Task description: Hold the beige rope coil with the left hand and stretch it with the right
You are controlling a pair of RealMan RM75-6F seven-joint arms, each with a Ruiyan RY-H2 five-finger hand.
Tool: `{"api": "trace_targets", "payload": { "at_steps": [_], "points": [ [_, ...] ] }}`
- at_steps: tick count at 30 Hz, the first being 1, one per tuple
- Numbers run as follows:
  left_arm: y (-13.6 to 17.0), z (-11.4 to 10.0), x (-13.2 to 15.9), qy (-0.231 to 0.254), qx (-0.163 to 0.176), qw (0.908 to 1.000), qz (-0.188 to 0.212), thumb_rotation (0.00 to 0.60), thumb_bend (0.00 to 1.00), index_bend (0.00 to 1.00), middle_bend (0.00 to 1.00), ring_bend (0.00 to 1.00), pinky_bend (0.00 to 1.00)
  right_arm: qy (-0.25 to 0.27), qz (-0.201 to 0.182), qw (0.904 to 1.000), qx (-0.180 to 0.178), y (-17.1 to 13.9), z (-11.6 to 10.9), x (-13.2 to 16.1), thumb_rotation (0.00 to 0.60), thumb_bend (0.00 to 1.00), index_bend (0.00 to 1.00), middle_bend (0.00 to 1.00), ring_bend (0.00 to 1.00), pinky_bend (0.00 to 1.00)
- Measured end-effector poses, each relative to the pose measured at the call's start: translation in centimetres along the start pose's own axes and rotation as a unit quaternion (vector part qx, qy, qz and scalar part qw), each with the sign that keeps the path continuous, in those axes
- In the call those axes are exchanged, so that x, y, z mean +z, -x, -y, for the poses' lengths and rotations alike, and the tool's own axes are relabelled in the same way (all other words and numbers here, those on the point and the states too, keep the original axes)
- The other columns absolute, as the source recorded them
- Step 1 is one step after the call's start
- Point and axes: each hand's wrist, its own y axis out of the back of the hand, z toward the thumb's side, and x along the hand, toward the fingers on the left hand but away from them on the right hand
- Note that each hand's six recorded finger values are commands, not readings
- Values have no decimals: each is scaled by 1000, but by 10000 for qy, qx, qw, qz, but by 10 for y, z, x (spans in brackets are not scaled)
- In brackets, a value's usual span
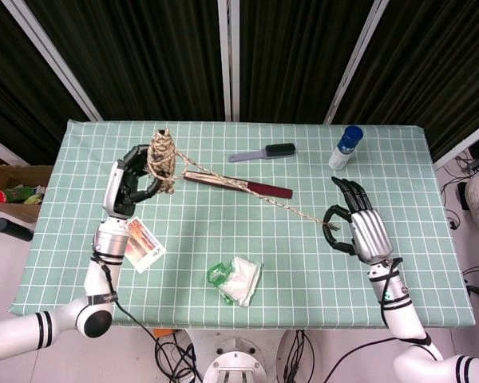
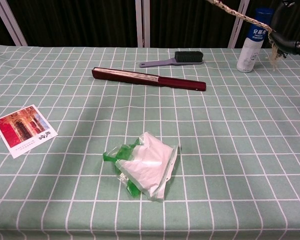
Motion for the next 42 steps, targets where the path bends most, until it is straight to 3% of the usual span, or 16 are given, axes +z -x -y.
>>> {"api": "trace_targets", "payload": {
  "at_steps": [5,12,18,23,28,32,38,42],
  "points": [
    [-1,-12,-11,-745,391,9964,-109,600,492,763,773,626,676,-234,-342,9991,39,-7,-2,15,600,476,1000,73,0,0],
    [-6,-36,-29,-1555,1059,9816,-328,600,492,763,775,628,677,-554,-981,9936,32,-23,-4,50,600,477,1000,73,0,0],
    [-5,-35,-33,-2150,1076,9703,-259,600,493,764,779,632,678,-654,-1421,9877,-76,-27,-12,83,600,477,1000,78,0,0],
    [-2,-16,-31,-2895,671,9548,4,600,493,768,784,635,678,-891,-1833,9789,-109,-15,-17,118,600,477,1000,78,0,0],
    [5,16,-31,-3545,-38,9345,318,600,493,769,784,635,679,-1213,-2351,9643,-56,4,-17,164,600,477,1000,80,0,0],
    [15,47,-35,-3654,-782,9265,448,600,493,770,785,635,679,-1329,-2505,9589,-33,23,-17,191,600,477,1000,80,0,0],
    [35,87,-42,-3678,-1874,9090,574,600,492,771,785,636,679,-1368,-2469,9593,-10,60,-16,224,600,477,1000,84,0,0],
    [45,102,-41,-3344,-2329,9113,590,600,493,772,785,635,679,-1268,-2314,9645,-39,83,-19,239,600,477,1000,86,0,0]
  ]
}}
